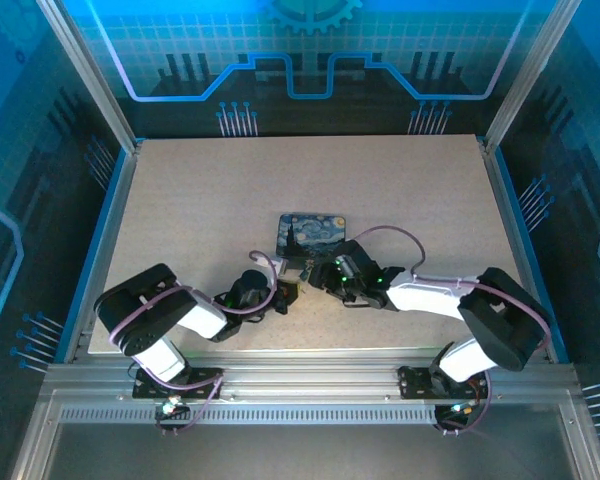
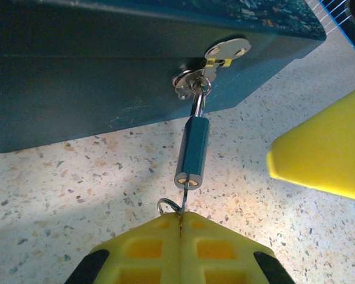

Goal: Unlock a padlock with a key

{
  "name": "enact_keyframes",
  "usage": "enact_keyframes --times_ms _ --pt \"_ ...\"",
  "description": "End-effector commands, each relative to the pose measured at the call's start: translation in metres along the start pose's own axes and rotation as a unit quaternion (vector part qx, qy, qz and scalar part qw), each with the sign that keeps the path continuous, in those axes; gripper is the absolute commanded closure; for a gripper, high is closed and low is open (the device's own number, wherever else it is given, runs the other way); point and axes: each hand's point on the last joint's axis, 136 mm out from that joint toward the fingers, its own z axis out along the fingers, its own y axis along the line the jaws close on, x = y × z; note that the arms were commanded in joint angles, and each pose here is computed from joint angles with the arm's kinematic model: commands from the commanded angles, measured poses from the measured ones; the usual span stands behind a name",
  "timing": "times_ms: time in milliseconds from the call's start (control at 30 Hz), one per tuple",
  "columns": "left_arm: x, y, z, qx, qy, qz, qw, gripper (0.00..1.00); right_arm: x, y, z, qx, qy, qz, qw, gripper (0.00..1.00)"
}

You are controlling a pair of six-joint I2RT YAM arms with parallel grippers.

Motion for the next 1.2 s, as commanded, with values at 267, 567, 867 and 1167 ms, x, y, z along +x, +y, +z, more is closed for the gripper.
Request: enact_keyframes --times_ms 267,567,867,1167 --pt "-0.005 0.014 -0.012 0.027 -0.012 -0.063 0.998 1.0 -0.008 0.013 0.003 -0.024 -0.021 0.021 0.999 0.5" --pt "-0.014 0.009 -0.012 0.12 -0.017 -0.111 0.986 1.0 -0.03 -0.011 -0.031 0.006 -0.079 0.03 0.996 0.49" --pt "-0.015 0.007 -0.01 0.132 -0.011 -0.115 0.985 1.0 -0.026 0.009 -0.021 -0.046 -0.056 0.012 0.997 0.47" --pt "-0.018 0.001 -0.009 0.144 -0.002 -0.167 0.975 1.0 -0.009 0.025 0.008 -0.091 -0.015 0.023 0.995 0.66"
